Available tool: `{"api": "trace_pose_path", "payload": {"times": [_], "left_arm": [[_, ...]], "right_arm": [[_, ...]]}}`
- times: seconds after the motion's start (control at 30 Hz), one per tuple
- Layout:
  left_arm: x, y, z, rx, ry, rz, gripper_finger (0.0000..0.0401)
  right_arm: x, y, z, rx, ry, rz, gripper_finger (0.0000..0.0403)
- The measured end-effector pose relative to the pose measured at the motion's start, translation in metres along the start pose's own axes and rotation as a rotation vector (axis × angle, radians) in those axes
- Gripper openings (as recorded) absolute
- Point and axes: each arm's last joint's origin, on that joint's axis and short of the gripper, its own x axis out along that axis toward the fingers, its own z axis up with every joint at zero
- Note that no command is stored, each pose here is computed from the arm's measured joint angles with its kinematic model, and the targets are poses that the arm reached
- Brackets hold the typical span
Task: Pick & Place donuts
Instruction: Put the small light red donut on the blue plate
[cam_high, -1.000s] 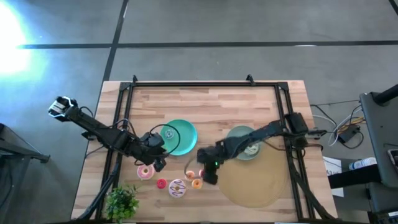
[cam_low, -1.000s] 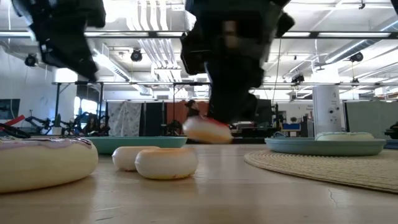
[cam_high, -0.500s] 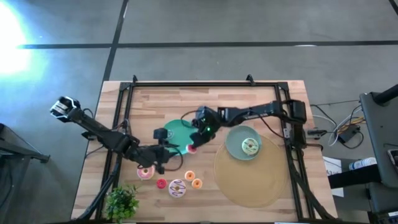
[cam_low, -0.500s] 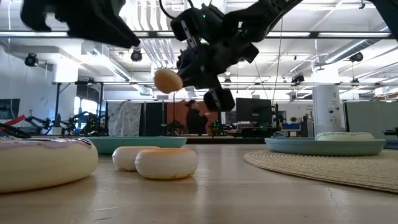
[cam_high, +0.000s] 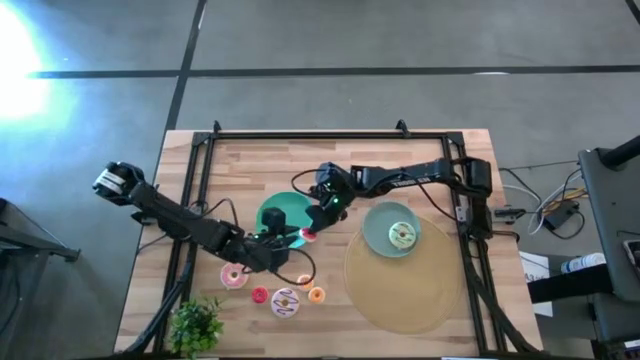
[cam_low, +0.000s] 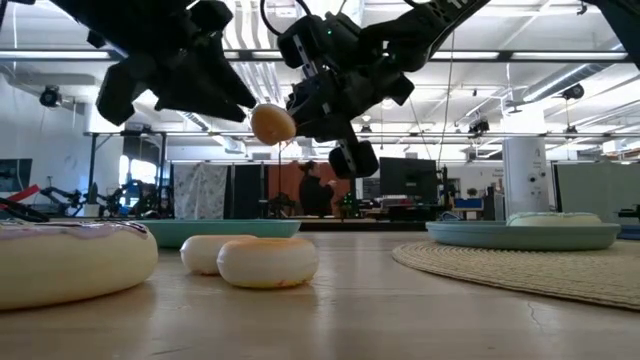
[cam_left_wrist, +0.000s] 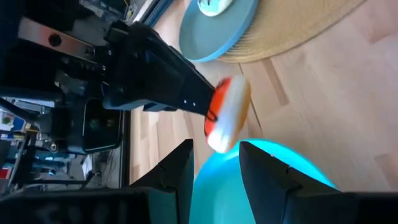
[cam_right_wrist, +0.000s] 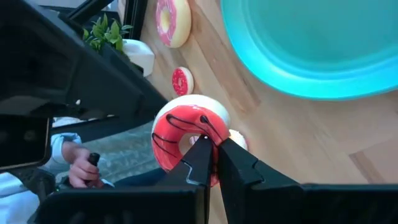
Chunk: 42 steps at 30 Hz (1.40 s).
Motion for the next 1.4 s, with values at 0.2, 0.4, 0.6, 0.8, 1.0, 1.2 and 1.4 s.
{"api": "trace_pose_path", "payload": {"times": [0.2,0.4,0.6,0.8,1.0,1.2,1.4], "left_arm": [[0.003,0.004,0.004,-0.044,-0.049,-0.033,0.0103],[0.012,0.008,0.003,-0.071,-0.066,-0.065,0.0103],[0.021,0.011,-0.001,-0.082,-0.037,-0.052,0.0103],[0.023,0.012,-0.002,-0.085,-0.036,-0.062,0.0074],[0.026,0.011,-0.003,-0.083,-0.028,-0.07,0.0024],[0.026,0.011,-0.005,-0.074,-0.007,-0.067,0.0002],[0.026,0.005,-0.018,-0.095,0.124,-0.073,0.0001]], "right_arm": [[-0.003,-0.001,0.003,0.003,-0.011,0.001,0.0013],[-0.005,-0.003,0.005,0.006,-0.018,0.0,0.0013],[-0.005,-0.003,0.005,-0.001,-0.019,-0.001,0.0013],[-0.005,-0.002,0.005,-0.032,-0.021,0.002,0.0016],[-0.005,-0.001,0.006,-0.048,-0.029,0.014,0.0079],[-0.007,-0.003,0.008,-0.035,-0.041,0.004,0.0173],[-0.031,0.005,0.017,-0.067,-0.116,0.027,0.0228]]}}
